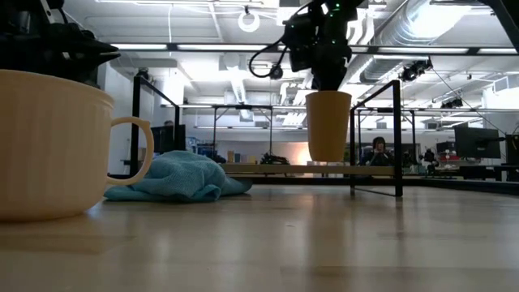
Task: Stack small to large cups/mugs on shelf
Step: Put the orange cup on the shelf
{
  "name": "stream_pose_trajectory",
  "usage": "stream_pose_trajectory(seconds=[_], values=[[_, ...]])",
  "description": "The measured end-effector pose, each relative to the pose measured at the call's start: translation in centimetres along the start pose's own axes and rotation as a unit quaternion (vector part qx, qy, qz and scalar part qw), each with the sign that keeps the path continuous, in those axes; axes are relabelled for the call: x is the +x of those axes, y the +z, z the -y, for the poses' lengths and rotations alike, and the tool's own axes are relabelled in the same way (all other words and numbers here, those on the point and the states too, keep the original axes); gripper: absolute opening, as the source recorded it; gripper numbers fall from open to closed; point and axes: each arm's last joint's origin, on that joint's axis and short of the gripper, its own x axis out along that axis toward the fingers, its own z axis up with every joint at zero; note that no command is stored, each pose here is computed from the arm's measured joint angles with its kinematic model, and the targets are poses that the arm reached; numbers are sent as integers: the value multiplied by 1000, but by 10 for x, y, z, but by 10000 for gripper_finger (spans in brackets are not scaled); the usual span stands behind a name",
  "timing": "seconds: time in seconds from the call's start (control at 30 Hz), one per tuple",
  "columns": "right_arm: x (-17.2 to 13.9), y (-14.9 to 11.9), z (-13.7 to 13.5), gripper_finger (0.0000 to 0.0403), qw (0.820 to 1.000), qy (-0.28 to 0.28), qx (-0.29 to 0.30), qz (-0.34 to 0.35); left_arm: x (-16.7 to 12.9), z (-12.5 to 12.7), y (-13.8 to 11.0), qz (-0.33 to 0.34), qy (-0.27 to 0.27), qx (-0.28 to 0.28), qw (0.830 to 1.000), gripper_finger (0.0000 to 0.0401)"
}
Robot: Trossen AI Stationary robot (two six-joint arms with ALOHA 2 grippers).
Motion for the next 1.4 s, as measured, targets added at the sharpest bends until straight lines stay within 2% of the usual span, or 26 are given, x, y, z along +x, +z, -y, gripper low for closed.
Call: stream_pose_trajectory(seconds=[1.4], values=[[5, 1, -1, 0, 1000, 4, 21, -12, 0, 0, 0, -3, -2, 0, 1000, 14]])
